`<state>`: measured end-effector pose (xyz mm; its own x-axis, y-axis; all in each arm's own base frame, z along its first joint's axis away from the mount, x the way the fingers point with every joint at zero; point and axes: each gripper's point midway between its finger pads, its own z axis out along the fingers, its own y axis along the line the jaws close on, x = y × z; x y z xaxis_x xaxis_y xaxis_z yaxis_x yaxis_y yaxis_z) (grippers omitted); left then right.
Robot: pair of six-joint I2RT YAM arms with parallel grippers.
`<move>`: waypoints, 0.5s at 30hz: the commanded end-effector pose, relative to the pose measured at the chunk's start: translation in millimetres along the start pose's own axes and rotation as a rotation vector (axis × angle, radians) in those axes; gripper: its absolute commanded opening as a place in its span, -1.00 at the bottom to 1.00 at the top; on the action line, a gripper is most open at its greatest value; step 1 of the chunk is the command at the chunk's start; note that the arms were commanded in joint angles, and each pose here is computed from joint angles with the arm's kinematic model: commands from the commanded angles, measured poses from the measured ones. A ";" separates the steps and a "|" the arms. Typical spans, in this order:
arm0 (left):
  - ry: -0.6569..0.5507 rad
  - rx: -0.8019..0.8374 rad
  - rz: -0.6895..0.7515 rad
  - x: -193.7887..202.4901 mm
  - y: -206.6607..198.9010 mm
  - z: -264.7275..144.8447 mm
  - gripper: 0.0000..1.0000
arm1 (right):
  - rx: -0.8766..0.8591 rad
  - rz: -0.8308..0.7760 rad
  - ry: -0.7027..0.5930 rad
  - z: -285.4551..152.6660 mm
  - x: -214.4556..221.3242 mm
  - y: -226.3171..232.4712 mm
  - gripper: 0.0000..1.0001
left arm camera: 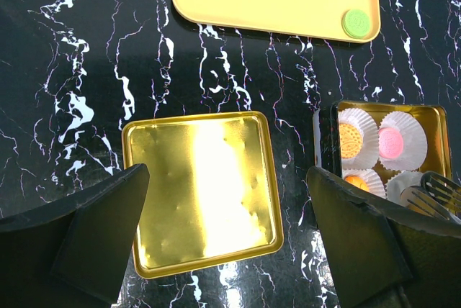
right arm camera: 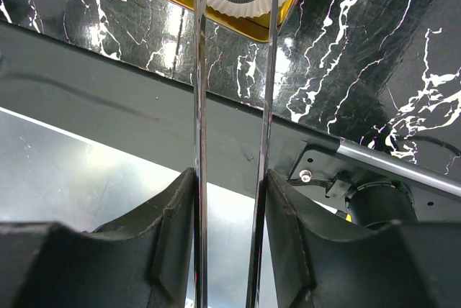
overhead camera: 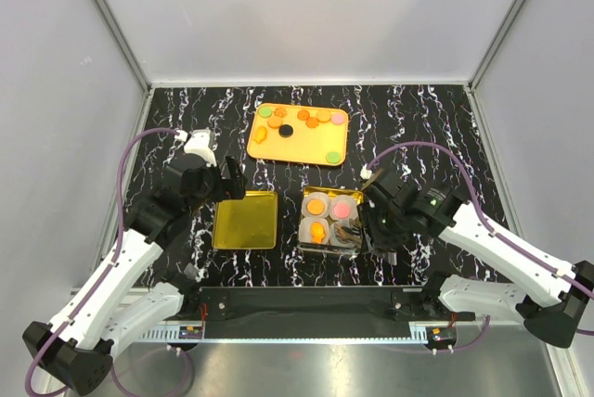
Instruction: Pack the cookies
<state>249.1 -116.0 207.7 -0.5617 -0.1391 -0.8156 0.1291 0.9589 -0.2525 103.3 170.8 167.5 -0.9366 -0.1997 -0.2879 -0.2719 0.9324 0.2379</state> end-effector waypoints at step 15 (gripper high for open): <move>-0.035 0.017 -0.014 -10.0 -4.3 1.6 0.98 | -0.025 -0.028 -0.030 -4.9 -9.0 9.0 0.01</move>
<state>249.5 -116.2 206.6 -0.5649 -0.1371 -0.8137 0.1283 0.9595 -0.2507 103.8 171.1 165.1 -0.9378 -0.2069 -0.2789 -0.2741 0.9341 0.2288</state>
